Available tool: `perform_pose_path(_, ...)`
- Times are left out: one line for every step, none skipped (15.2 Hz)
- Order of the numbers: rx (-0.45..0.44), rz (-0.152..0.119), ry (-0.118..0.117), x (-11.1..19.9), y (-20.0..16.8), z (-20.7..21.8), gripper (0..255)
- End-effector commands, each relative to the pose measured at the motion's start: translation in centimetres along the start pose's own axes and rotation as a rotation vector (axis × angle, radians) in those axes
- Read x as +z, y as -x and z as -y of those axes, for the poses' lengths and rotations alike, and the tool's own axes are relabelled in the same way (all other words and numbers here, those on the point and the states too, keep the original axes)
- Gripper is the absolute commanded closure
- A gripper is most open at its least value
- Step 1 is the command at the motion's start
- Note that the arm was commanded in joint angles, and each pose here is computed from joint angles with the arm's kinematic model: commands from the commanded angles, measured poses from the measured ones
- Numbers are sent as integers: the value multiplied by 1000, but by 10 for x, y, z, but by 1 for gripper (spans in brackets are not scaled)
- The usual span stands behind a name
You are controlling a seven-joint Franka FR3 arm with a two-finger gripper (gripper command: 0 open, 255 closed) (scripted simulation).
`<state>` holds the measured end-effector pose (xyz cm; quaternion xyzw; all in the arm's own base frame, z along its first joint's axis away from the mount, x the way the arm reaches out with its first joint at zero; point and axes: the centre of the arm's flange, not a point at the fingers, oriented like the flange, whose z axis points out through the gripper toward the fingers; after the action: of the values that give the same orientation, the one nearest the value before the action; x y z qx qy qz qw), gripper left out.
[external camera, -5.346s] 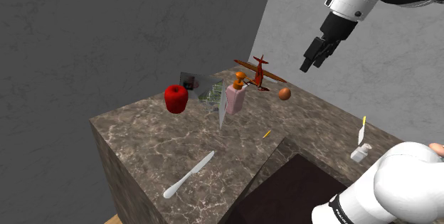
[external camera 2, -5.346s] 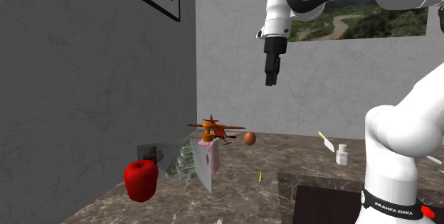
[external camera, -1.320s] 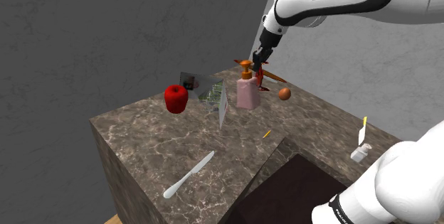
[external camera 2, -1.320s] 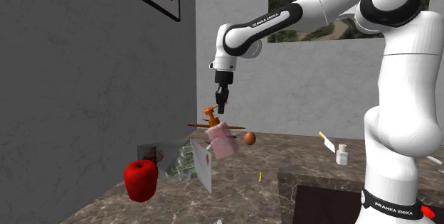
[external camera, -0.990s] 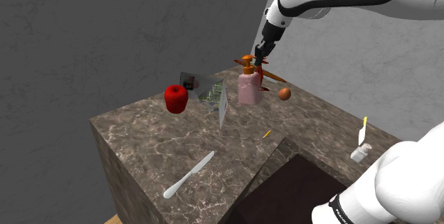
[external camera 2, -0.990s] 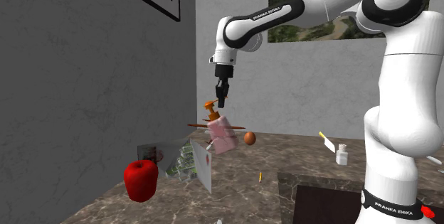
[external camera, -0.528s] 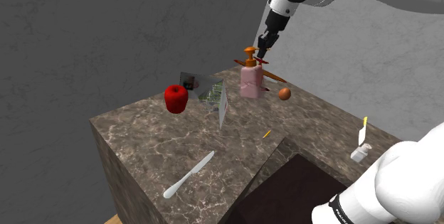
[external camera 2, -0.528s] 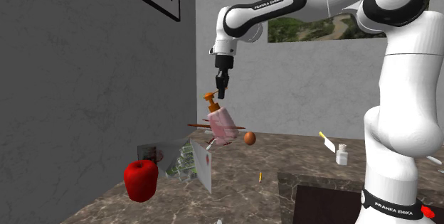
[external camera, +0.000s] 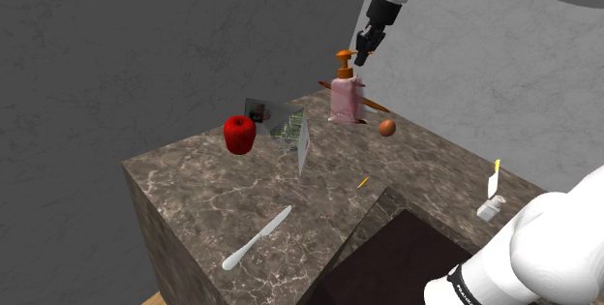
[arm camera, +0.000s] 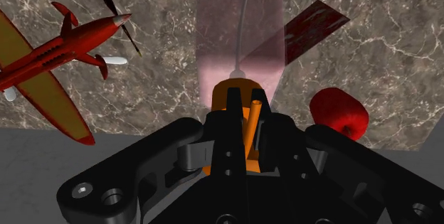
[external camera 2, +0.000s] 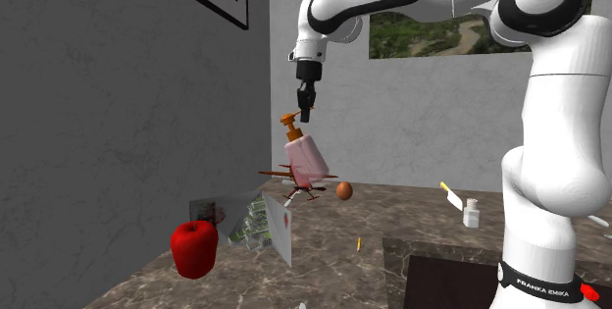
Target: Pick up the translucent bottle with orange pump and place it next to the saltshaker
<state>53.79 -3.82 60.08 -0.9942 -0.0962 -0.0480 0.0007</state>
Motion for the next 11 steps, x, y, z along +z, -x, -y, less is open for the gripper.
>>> perform_pose_path(0,0,0,-11,-1,0,255)
perform_pose_path(0,0,0,-17,-1,0,255)
perform_pose_path(0,0,0,-22,-2,0,255)
perform_pose_path(0,0,0,-27,-2,0,255)
perform_pose_path(0,0,0,-32,-3,0,255)
perform_pose_path(0,0,0,-38,-3,0,255)
perform_pose_path(0,0,0,-43,-4,0,255)
perform_pose_path(0,0,0,-48,-4,-1,255)
perform_pose_path(0,0,0,-53,-5,-1,255)
perform_pose_path(0,0,0,-59,-5,-1,255)
perform_pose_path(0,0,0,-64,-6,-1,255)
